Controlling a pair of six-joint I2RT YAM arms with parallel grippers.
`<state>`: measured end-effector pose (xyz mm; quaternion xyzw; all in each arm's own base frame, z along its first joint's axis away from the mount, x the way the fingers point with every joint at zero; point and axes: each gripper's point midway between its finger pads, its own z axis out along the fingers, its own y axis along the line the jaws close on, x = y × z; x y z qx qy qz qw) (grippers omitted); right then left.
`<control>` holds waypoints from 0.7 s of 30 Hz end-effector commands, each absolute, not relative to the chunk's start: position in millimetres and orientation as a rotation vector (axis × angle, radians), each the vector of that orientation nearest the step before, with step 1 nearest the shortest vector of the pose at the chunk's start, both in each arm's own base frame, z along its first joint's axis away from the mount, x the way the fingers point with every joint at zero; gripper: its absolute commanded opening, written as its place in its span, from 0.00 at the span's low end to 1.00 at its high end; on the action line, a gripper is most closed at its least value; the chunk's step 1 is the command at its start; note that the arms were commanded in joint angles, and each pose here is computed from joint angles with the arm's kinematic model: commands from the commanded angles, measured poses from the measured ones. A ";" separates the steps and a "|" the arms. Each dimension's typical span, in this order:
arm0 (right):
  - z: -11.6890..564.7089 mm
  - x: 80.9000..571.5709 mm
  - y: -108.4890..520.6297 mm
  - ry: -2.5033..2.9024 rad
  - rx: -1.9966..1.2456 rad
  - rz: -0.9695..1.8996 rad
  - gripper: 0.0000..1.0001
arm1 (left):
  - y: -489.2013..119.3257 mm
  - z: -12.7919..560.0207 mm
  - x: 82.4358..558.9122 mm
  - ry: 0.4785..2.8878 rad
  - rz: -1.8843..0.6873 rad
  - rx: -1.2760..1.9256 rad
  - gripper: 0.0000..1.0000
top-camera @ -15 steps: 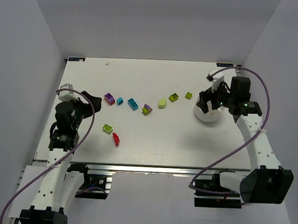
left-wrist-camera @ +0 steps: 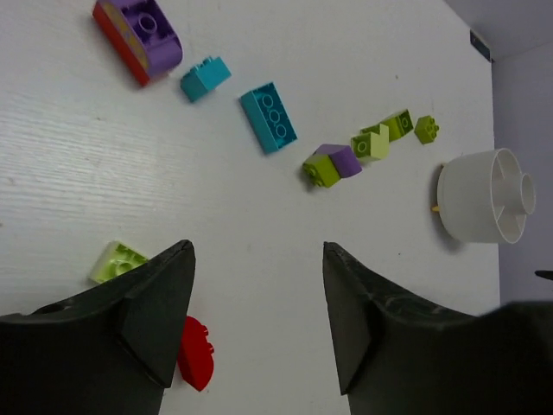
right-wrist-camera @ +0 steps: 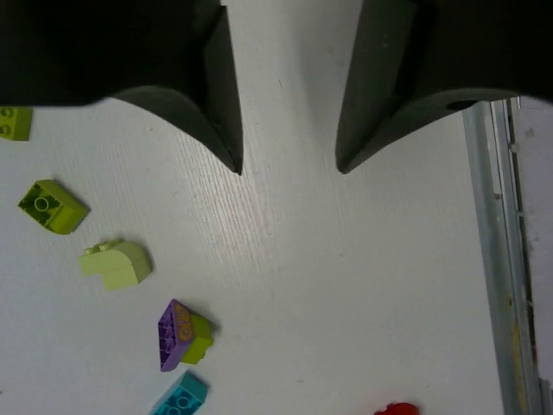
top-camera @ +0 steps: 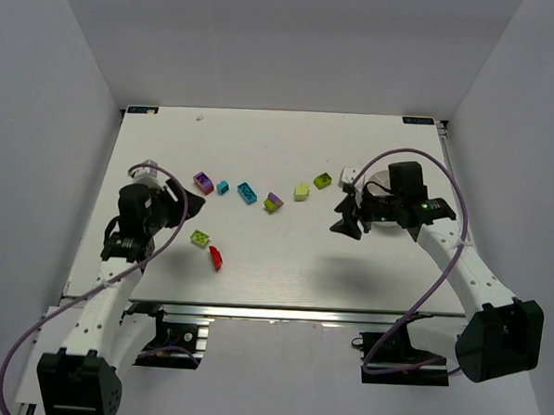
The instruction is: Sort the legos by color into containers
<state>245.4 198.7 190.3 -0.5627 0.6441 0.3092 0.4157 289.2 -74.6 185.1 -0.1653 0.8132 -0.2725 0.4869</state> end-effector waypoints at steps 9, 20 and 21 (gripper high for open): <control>223.6 294.6 200.7 1.714 -1.124 0.684 0.67 | -157.0 148.6 320.5 2.279 -0.597 -0.339 0.75; 224.3 298.8 198.9 1.712 -1.074 0.674 0.60 | -168.2 131.6 384.5 2.338 -0.400 -0.475 0.74; 224.2 299.6 198.9 1.714 -1.075 0.672 0.61 | -170.8 129.0 390.1 2.350 -0.373 -0.473 0.75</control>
